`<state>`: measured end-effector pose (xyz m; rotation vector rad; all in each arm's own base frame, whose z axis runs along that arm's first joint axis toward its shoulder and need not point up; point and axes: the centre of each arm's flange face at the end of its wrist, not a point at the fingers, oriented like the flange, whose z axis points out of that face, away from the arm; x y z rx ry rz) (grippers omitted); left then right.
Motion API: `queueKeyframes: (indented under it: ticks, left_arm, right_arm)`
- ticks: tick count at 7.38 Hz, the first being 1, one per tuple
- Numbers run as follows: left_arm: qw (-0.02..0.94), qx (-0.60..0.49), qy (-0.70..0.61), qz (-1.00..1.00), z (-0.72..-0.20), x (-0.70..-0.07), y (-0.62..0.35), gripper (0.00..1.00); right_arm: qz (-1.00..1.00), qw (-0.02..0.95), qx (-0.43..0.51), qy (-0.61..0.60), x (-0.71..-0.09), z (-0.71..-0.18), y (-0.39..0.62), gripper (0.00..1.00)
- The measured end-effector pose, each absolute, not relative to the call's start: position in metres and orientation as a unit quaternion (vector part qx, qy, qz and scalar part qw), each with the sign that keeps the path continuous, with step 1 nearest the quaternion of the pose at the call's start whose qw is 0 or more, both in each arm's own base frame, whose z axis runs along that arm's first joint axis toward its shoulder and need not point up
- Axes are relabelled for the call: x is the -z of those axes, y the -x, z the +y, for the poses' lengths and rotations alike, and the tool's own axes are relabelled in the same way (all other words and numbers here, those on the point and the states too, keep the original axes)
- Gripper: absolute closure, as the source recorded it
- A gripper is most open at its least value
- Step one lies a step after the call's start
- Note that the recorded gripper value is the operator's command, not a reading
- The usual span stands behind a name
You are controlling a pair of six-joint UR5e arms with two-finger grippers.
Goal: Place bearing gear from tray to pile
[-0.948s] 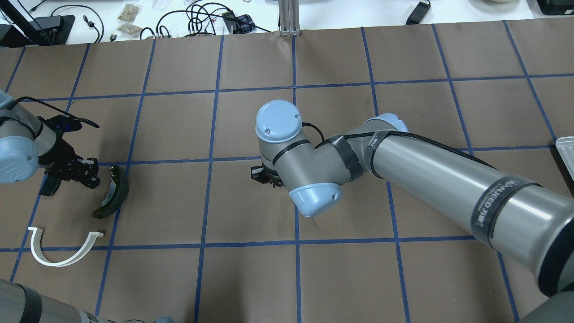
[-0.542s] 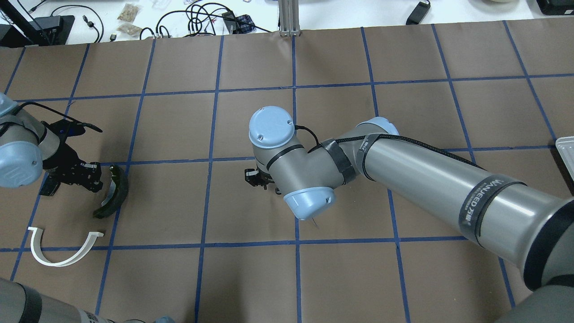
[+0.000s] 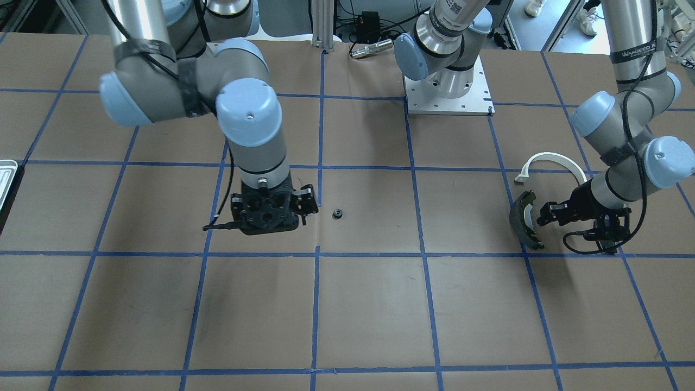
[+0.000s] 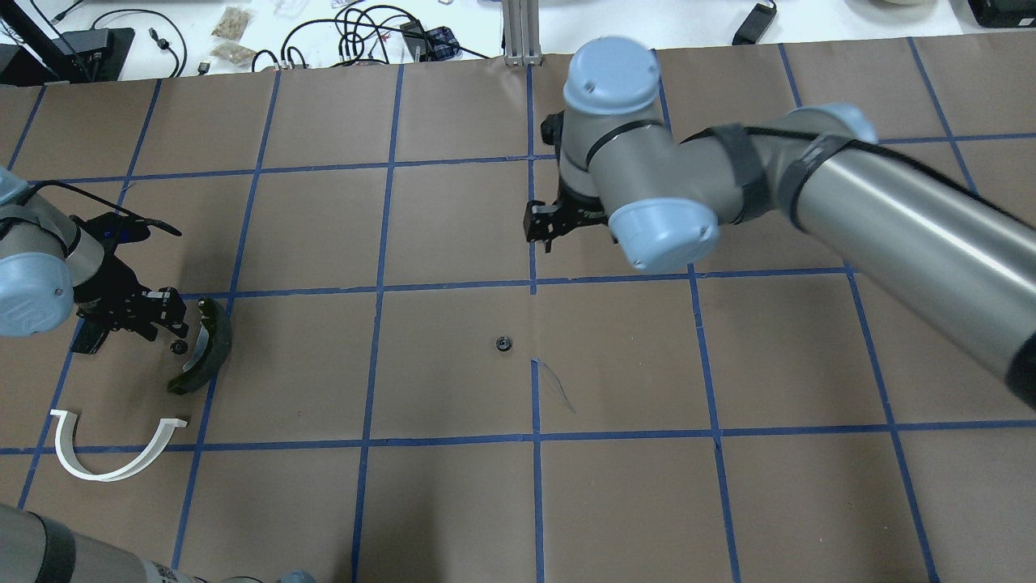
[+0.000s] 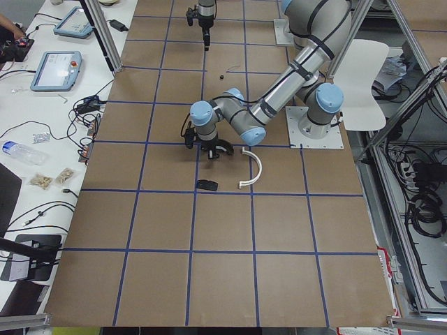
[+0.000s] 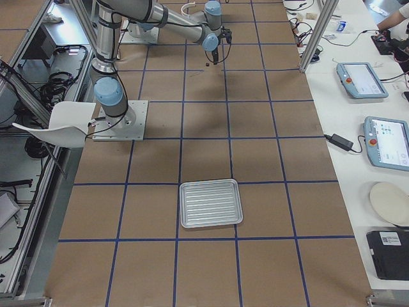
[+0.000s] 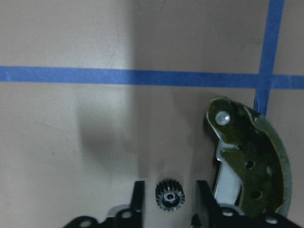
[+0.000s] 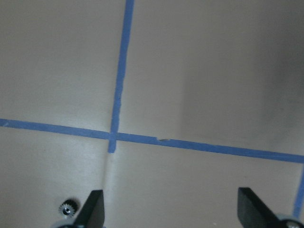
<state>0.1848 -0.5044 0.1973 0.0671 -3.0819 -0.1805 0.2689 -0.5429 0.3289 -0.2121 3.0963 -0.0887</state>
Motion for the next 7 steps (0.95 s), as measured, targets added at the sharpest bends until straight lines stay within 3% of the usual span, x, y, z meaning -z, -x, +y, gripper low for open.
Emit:
queueKeyframes:
  ticks: [3,7]
  left_arm:
    - [0.010,0.032,-0.001,-0.999,-0.533,-0.250,-0.171,0.00]
    - [0.009,0.023,-0.002,-1.000,-0.602,-0.333,-0.026,0.00]
  right_arm:
    - [0.992,0.012,0.049,0.118,-0.454,-0.529,-0.176,0.00]
    - [0.996,0.017,0.060,0.059,-0.501,-0.518,-0.130,0.00]
